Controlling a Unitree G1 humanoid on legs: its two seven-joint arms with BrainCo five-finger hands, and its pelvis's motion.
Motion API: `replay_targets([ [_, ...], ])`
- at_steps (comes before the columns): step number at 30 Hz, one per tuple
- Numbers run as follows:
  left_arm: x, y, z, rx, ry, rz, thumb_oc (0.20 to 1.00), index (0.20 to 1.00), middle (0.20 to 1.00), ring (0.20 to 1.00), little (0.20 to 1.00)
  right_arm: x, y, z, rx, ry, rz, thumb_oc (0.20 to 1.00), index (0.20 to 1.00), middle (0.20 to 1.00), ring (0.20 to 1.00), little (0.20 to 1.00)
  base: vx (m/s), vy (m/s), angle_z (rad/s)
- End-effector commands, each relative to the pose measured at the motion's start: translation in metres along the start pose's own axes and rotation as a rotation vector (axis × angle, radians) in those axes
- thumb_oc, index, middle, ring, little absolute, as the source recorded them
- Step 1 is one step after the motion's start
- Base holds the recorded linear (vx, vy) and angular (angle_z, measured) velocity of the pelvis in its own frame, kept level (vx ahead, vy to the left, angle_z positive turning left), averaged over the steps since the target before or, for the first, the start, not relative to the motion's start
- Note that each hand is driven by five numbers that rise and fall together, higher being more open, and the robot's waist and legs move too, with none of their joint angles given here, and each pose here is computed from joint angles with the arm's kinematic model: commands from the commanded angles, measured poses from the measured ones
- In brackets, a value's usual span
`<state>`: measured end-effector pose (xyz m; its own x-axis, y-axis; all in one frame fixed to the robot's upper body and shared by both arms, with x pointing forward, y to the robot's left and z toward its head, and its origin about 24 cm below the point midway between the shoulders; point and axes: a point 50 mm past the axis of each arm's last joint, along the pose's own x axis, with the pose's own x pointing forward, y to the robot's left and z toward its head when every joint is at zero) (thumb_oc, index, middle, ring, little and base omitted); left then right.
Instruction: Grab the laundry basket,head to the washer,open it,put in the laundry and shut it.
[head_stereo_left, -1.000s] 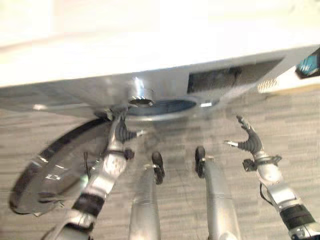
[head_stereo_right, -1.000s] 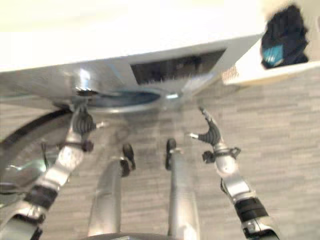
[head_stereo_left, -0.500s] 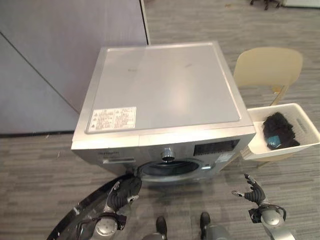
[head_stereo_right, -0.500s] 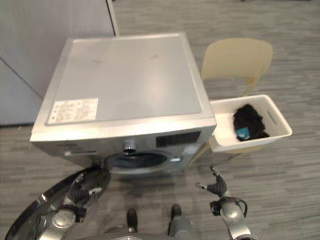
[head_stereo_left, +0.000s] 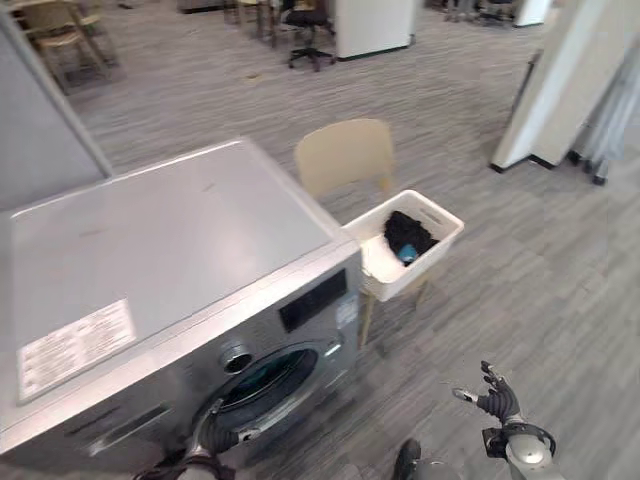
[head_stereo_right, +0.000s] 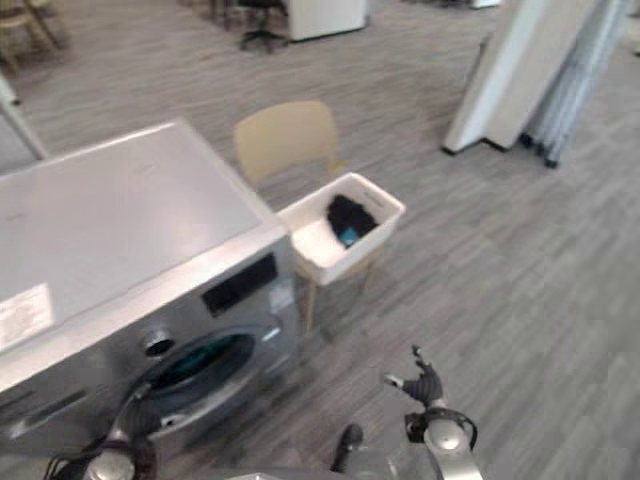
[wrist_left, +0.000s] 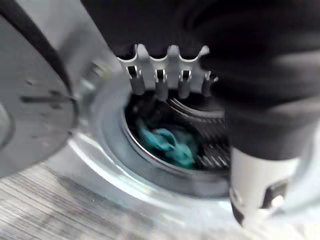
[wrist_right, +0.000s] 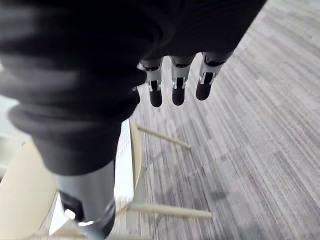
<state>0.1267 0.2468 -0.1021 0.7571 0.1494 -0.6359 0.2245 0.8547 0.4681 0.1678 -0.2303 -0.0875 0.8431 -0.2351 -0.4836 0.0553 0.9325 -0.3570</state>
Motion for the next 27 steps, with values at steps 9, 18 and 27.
replay_targets([
  [9, 0.022, -0.017, 0.094, -0.042, -0.356, -0.051, 1.0, 1.0, 1.0, 1.0, 1.0, 0.013, -0.027, 0.038, -0.063, -0.158, -0.051, 1.0, 1.0, 1.0, 1.0, 1.0, 0.12, -0.218, -1.05],
  [18, 0.023, -0.021, 0.084, -0.021, -0.305, -0.047, 1.0, 1.0, 1.0, 1.0, 1.0, 0.018, -0.023, 0.042, -0.133, -0.163, -0.023, 1.0, 1.0, 1.0, 1.0, 1.0, 0.18, -0.008, -0.88],
  [27, 0.021, -0.017, 0.068, -0.052, -0.239, -0.025, 1.0, 1.0, 1.0, 1.0, 1.0, 0.016, -0.012, 0.037, -0.149, -0.141, 0.016, 1.0, 1.0, 1.0, 1.0, 1.0, 0.31, 0.071, -0.37],
])
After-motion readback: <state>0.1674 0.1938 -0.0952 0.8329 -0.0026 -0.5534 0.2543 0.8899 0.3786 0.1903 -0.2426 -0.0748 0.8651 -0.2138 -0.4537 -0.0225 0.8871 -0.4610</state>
